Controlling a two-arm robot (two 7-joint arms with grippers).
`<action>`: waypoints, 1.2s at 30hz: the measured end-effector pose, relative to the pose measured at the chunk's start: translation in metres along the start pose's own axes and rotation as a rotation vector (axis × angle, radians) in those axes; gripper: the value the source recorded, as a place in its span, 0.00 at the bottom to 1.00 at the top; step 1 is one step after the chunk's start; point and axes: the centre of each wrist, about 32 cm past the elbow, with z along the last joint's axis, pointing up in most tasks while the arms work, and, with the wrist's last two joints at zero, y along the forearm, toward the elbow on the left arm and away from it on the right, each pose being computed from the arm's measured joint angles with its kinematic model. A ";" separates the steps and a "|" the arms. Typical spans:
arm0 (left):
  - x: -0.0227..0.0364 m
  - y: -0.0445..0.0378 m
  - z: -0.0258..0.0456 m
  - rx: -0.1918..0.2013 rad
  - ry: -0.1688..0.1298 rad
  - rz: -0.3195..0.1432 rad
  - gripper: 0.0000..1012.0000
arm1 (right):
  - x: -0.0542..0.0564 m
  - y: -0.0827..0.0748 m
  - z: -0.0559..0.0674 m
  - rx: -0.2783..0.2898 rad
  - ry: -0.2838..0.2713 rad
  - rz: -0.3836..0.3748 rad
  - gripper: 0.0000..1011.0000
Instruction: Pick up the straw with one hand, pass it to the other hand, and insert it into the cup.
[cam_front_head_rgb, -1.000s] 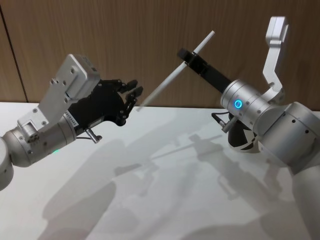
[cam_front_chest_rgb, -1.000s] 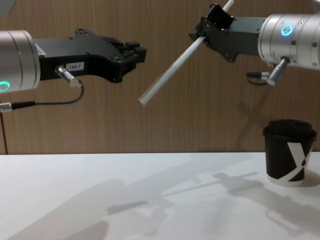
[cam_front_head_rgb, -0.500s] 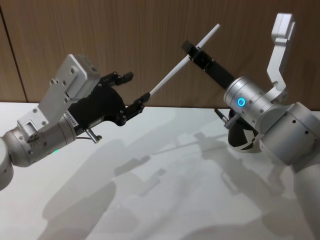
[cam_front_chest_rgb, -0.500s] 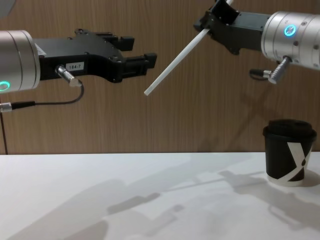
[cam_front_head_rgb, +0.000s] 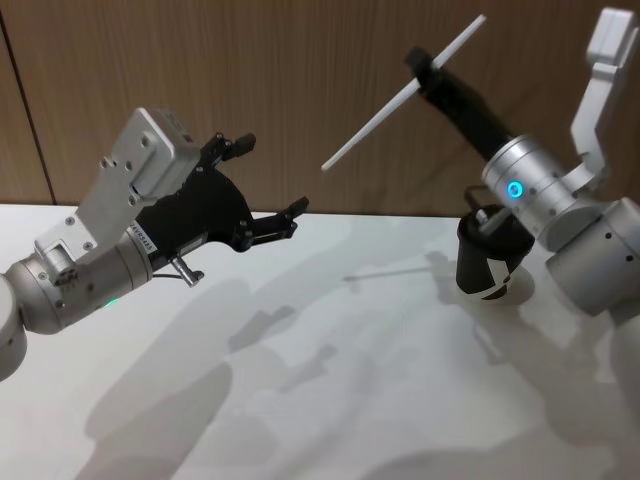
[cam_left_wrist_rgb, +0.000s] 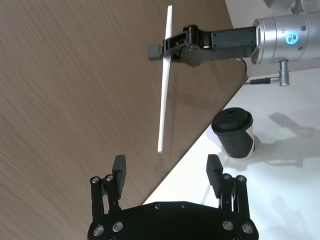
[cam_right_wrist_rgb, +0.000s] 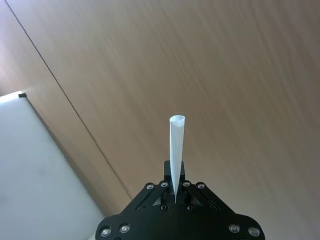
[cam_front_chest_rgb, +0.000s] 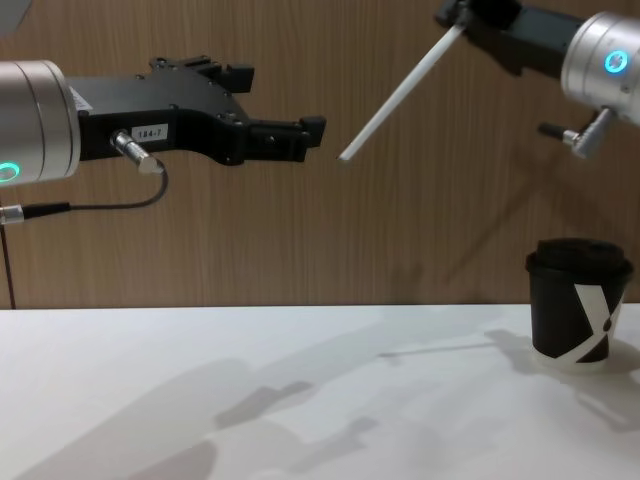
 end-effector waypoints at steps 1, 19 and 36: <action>0.0000 0.0000 0.0000 0.000 0.000 0.000 0.99 | 0.005 0.000 0.002 0.013 -0.019 0.003 0.00; 0.0000 0.0000 0.0000 0.000 0.000 0.000 0.99 | 0.059 0.001 0.046 0.138 -0.229 0.026 0.00; 0.0000 0.0000 0.0000 0.000 0.000 0.000 0.99 | 0.088 0.001 0.075 0.196 -0.344 -0.009 0.00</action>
